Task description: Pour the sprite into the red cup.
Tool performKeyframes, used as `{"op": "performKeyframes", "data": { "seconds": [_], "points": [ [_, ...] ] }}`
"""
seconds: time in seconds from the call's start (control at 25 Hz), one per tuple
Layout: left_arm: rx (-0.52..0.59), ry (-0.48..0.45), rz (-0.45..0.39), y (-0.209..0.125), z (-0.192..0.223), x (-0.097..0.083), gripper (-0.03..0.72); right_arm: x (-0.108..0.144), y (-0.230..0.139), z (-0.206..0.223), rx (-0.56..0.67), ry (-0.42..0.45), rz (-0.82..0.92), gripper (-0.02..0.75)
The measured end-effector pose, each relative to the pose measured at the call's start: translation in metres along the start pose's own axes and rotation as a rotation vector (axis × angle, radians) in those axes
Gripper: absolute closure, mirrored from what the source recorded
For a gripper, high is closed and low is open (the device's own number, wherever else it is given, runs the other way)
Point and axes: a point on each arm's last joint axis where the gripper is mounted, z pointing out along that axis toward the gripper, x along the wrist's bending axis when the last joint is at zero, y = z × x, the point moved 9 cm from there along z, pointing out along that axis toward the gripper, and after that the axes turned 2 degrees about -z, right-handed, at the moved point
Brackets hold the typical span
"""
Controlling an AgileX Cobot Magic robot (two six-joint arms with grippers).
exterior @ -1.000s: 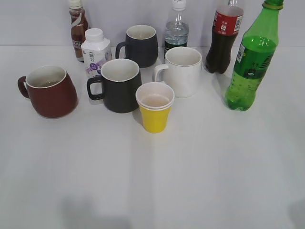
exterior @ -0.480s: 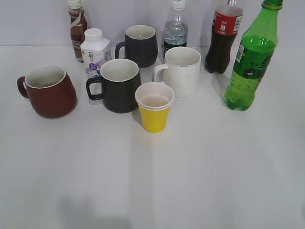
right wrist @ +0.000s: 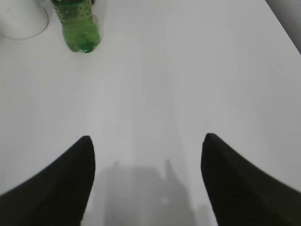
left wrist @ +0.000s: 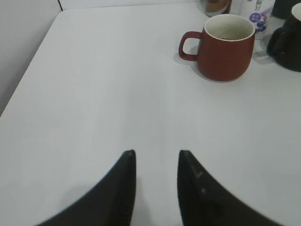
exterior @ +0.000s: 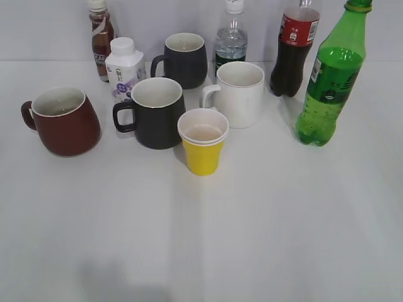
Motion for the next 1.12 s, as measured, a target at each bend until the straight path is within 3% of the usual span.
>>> {"op": "performKeyframes", "data": {
  "seconds": [1.12],
  "points": [
    [0.000, -0.014, 0.008, 0.0001, 0.0001, -0.0010, 0.449, 0.0003, 0.0000, -0.0001, -0.001, 0.001, 0.002, 0.217]
  ]
}}
